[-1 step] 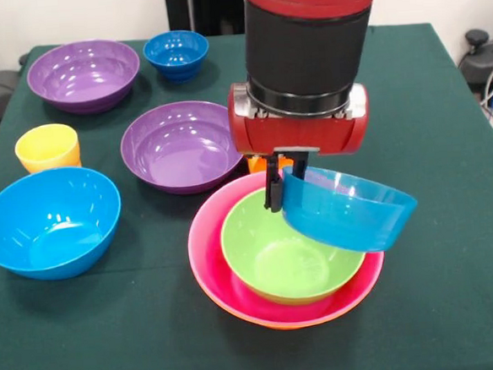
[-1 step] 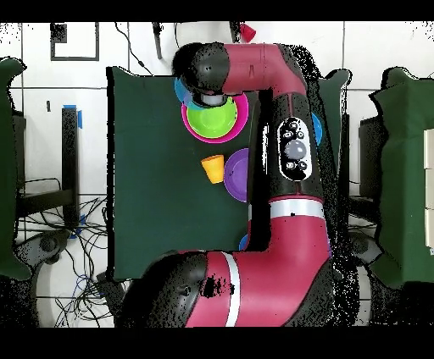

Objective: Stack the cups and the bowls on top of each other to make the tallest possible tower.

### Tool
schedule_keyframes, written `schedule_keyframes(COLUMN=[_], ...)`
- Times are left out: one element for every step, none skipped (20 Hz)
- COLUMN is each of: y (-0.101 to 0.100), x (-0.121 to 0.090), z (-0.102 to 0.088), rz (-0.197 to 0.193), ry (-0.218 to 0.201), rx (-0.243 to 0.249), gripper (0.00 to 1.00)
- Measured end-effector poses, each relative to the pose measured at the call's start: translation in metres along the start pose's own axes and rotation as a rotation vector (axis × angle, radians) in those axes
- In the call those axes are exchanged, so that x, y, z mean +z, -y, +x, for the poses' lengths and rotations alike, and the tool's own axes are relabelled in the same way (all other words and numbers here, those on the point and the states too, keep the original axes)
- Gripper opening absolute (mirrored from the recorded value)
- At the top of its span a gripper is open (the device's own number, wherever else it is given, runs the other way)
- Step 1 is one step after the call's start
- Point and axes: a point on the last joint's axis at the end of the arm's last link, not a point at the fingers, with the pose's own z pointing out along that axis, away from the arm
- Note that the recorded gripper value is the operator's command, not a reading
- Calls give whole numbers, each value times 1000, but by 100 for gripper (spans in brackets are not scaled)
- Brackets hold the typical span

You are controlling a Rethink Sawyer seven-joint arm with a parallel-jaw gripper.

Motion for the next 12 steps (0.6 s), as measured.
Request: schedule_keyframes(y=[1,2,3,4,4,5,6,8,8,9,10,11], x=[2,5,8,12,15,18,21,24,25,28,29,32], z=[1,2,3,4,5,6,7,8,9,10,10,12], rz=[0,-1,-2,-4,-4,-5,-6,-7,-7,-8,-8,-9], ry=[-3,-7,-12,-17,-20,-25,-29,-33,-35,-39,-41,-46], rx=[1,2,4,6,7,8,10,12,13,14,15,16], gripper=[0,0,0,0,0,0,0,0,0,0,0,0])
